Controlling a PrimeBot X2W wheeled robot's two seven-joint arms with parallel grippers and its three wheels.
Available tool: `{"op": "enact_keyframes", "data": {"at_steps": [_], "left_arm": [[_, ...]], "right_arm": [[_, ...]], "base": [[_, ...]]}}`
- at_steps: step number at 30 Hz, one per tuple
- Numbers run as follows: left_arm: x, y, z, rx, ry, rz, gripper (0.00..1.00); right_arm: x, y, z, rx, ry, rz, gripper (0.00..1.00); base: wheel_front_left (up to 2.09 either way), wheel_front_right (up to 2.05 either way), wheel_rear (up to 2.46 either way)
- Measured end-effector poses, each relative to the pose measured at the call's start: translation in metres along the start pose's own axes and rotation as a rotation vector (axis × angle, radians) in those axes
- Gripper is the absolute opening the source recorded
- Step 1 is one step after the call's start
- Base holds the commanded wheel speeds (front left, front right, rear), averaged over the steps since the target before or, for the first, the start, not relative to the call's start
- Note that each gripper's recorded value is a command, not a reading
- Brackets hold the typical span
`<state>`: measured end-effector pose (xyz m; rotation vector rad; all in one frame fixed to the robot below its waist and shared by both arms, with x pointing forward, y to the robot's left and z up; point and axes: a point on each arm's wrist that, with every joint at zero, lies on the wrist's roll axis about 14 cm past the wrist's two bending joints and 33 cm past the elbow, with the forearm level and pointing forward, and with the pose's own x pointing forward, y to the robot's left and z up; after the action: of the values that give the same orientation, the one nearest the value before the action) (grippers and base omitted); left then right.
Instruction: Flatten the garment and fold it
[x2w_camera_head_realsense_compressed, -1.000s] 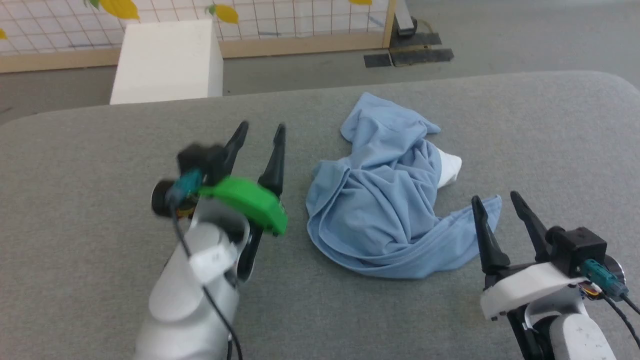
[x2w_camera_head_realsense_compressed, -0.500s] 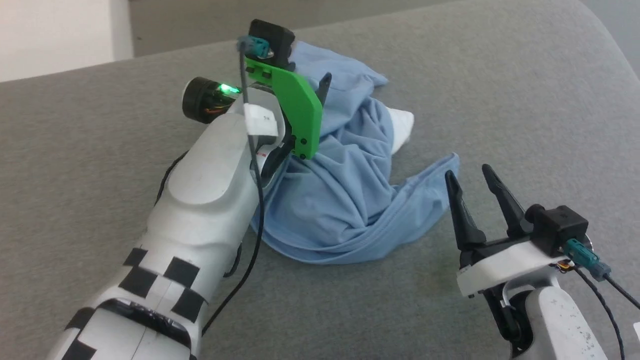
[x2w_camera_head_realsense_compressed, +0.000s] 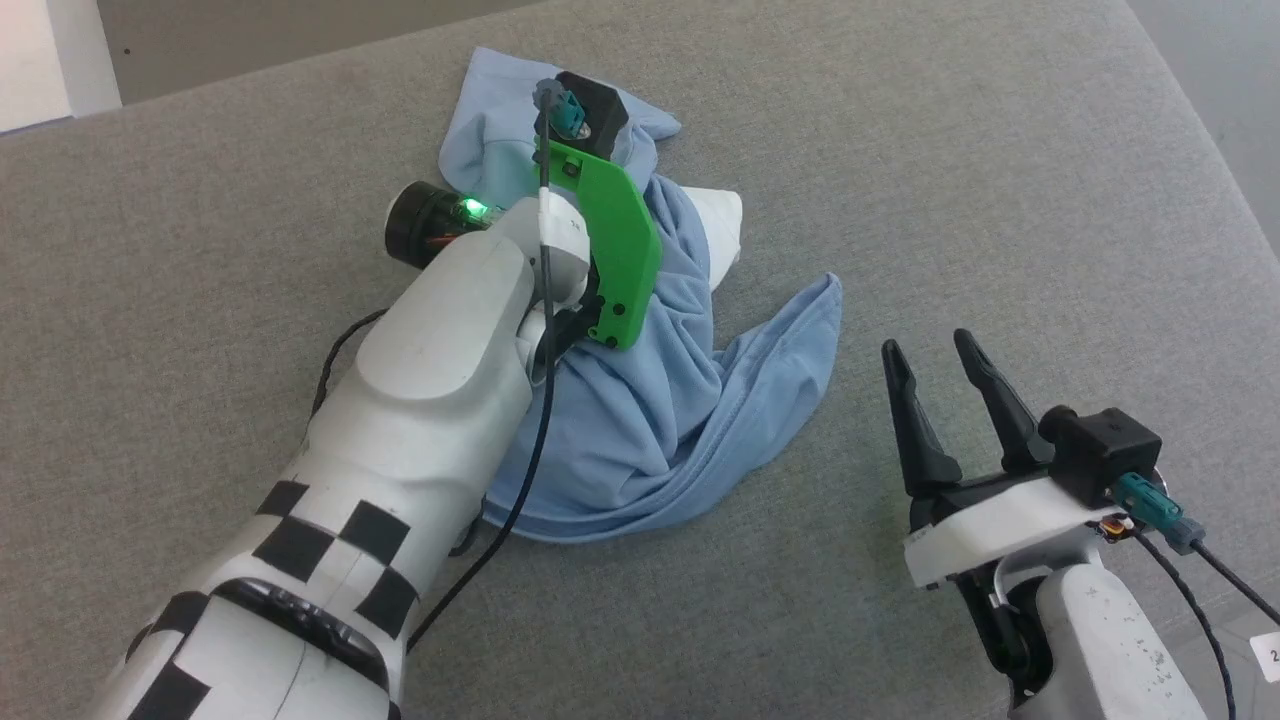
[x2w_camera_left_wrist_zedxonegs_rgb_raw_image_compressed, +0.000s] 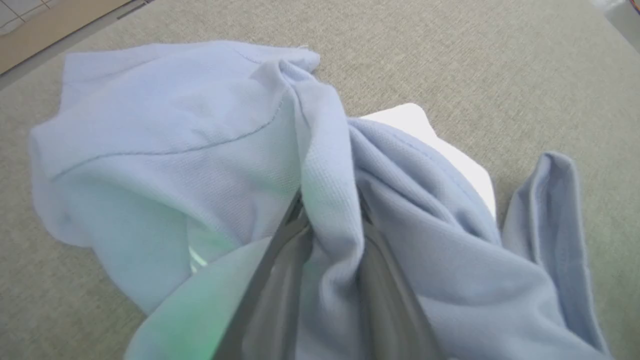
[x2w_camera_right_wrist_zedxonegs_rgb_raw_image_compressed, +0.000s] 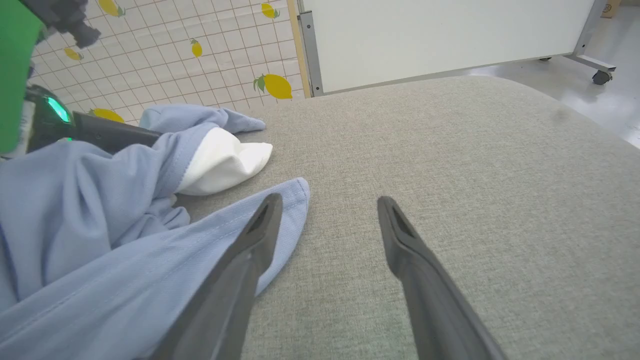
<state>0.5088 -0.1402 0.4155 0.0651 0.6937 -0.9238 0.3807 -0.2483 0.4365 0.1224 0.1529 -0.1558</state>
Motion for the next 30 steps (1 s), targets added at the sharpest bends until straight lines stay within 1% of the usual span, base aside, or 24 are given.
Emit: {"op": "enact_keyframes", "data": {"at_steps": [3, 6, 8, 11, 13, 16, 20, 23, 26, 27, 28, 29, 30], "left_arm": [[-0.006, 0.003, 0.017, -0.008, -0.093, 0.027, 0.00], [-0.023, 0.011, 0.049, -0.053, -0.267, 0.074, 0.00], [-0.038, 0.014, 0.062, -0.097, -0.371, 0.100, 0.00], [-0.066, 0.026, 0.062, -0.162, -0.496, 0.163, 0.00], [-0.090, 0.040, 0.049, -0.206, -0.555, 0.229, 0.00], [-0.130, 0.066, 0.013, -0.277, -0.587, 0.353, 0.00], [-0.193, 0.094, -0.062, -0.372, -0.550, 0.568, 0.00], [-0.237, 0.100, -0.119, -0.493, -0.510, 0.713, 0.00], [-0.268, 0.095, -0.173, -0.600, -0.434, 0.829, 0.00], [-0.275, 0.091, -0.190, -0.639, -0.398, 0.857, 0.31], [-0.279, 0.088, -0.201, -0.667, -0.377, 0.870, 0.75], [-0.284, 0.085, -0.210, -0.704, -0.375, 0.888, 1.00], [-0.289, 0.083, -0.215, -0.722, -0.377, 0.902, 1.00]], "right_arm": [[-0.001, 0.000, 0.002, 0.000, -0.007, 0.001, 1.00], [-0.001, 0.000, 0.009, -0.010, -0.028, 0.003, 1.00], [-0.003, -0.001, 0.014, -0.017, -0.041, 0.002, 1.00], [-0.008, 0.000, 0.018, -0.024, -0.047, 0.005, 1.00], [-0.012, 0.002, 0.020, -0.026, -0.048, 0.011, 1.00], [-0.016, 0.008, 0.022, -0.030, -0.047, 0.029, 1.00], [-0.017, 0.022, 0.027, -0.034, -0.051, 0.070, 1.00], [-0.017, 0.035, 0.031, -0.034, -0.052, 0.109, 1.00], [-0.014, 0.052, 0.033, -0.035, -0.045, 0.159, 1.00], [-0.013, 0.058, 0.032, -0.040, -0.034, 0.178, 1.00], [-0.013, 0.063, 0.031, -0.044, -0.024, 0.192, 1.00], [-0.012, 0.070, 0.030, -0.047, -0.009, 0.212, 1.00], [-0.010, 0.077, 0.028, -0.050, 0.005, 0.230, 1.00]], "base": [[0.00, 0.00, 0.00], [0.00, 0.00, 0.00], [0.00, 0.00, 0.00], [0.00, 0.00, 0.00], [0.00, 0.00, 0.00], [0.00, 0.00, 0.00], [0.00, 0.00, 0.00], [0.00, 0.00, 0.00], [0.00, 0.00, 0.00], [0.00, 0.00, 0.00], [0.00, 0.00, 0.00], [0.00, 0.00, 0.00], [0.00, 0.00, 0.00]]}}
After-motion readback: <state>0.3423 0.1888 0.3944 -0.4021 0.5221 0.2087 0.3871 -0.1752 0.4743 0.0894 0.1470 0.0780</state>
